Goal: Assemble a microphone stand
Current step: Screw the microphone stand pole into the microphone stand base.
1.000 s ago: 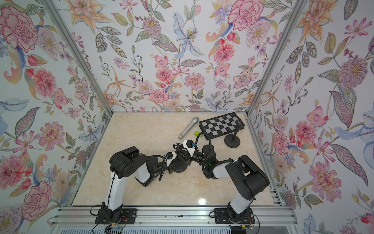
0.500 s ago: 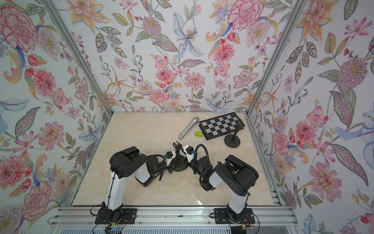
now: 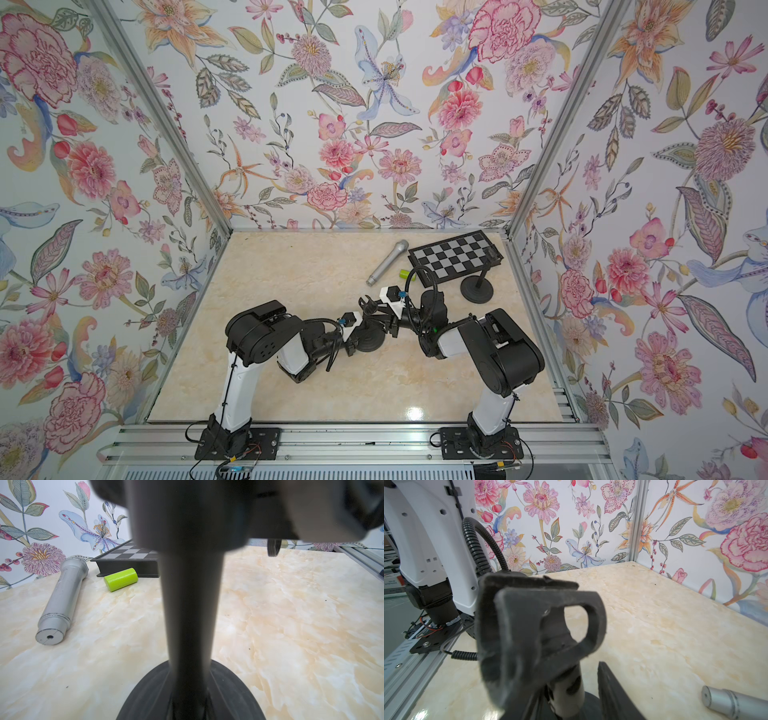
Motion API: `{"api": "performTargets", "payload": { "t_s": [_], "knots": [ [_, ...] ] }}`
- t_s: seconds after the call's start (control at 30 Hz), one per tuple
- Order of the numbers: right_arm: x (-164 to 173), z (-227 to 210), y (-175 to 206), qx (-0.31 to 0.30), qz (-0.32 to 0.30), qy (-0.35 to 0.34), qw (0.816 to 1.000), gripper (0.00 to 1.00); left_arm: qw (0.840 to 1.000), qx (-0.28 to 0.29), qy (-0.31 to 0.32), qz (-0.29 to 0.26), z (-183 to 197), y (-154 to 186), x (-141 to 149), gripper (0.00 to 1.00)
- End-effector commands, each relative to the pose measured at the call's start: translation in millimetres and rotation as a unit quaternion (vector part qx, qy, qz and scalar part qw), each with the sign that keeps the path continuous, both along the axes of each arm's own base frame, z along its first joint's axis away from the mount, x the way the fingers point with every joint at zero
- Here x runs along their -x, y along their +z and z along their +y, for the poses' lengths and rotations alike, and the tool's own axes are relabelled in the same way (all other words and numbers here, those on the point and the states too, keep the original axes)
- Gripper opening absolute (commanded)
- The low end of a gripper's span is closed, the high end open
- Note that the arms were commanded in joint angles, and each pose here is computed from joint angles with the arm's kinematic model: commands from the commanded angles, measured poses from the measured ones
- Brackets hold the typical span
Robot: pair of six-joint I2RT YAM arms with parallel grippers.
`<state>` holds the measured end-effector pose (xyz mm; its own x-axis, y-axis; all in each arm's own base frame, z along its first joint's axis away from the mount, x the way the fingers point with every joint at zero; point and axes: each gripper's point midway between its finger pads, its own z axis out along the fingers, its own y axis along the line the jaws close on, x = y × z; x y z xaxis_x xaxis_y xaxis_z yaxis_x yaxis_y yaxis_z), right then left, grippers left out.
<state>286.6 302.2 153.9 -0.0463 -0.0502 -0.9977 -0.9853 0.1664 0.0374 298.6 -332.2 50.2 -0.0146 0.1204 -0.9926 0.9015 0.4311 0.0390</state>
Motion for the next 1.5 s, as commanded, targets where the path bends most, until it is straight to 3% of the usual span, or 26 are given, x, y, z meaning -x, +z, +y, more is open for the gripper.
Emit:
{"api": "performTargets", "payload": {
  "t_s": [0.0,0.1,0.23,0.27,0.33,0.43,0.47,0.6,0.67,0.73,0.87,1.1,1.27,1.33,1.4,1.47],
  "knots": [
    [1.8,0.7,0.6,0.009,-0.013,0.018,1.000,0.28,0.996,0.041,0.000,-0.085,4.7,28.3,4.9,0.22],
    [-8.0,-0.5,-0.3,0.012,-0.007,-0.027,1.000,0.05,0.996,0.041,0.015,-0.076,7.1,24.3,-0.7,0.25],
    [-26.7,-2.3,-19.5,0.031,0.037,-0.177,0.983,0.00,0.995,0.044,0.051,-0.072,14.1,27.4,-10.8,0.31],
    [-27.6,-0.7,-27.8,0.039,0.049,-0.214,0.975,0.00,0.995,0.044,0.058,-0.070,15.0,25.9,-13.4,0.32],
    [-26.6,-7.1,-50.4,0.053,0.072,-0.338,0.937,0.00,0.995,0.047,0.062,-0.054,14.9,19.3,-16.6,0.31],
    [-9.2,-8.4,-68.9,0.072,0.067,-0.422,0.901,0.00,0.994,0.050,0.079,-0.060,19.1,25.9,-20.5,0.31],
    [-5.5,-3.1,-70.6,0.076,0.061,-0.416,0.904,0.00,0.994,0.049,0.082,-0.059,19.5,24.4,-21.6,0.31],
    [5.1,20.4,-55.9,0.057,0.064,-0.308,0.948,0.00,0.994,0.048,0.079,-0.052,17.8,19.2,-21.0,0.26],
    [19.3,31.0,-43.8,0.054,0.042,-0.213,0.975,0.13,0.994,0.048,0.081,-0.057,18.4,21.7,-22.1,0.26],
    [27.8,30.9,-31.3,0.045,0.032,-0.133,0.990,0.28,0.996,0.045,0.069,-0.047,15.0,12.9,-18.5,0.25],
    [21.2,13.9,-15.9,0.047,0.036,-0.052,0.997,0.38,0.995,0.047,0.058,-0.062,13.1,22.0,-14.9,0.24],
    [16.0,10.7,-9.5,0.088,0.004,0.032,0.996,0.41,0.996,0.048,0.028,-0.067,7.4,24.1,-7.2,0.22],
    [1.6,15.0,-4.3,0.082,-0.003,0.036,0.996,0.38,0.996,0.050,0.029,-0.070,8.1,27.3,-6.5,0.22],
    [-10.8,15.4,-4.2,0.080,-0.005,0.002,0.997,0.27,0.997,0.049,0.026,-0.060,6.8,21.5,-6.5,0.23],
    [-24.3,13.0,-2.6,0.073,-0.002,-0.052,0.996,0.08,0.996,0.051,0.036,-0.060,9.5,24.0,-8.3,0.26],
    [-32.3,9.9,-4.6,0.070,0.004,-0.106,0.992,0.00,0.995,0.051,0.056,-0.062,14.3,26.5,-13.7,0.31]
  ]
}}
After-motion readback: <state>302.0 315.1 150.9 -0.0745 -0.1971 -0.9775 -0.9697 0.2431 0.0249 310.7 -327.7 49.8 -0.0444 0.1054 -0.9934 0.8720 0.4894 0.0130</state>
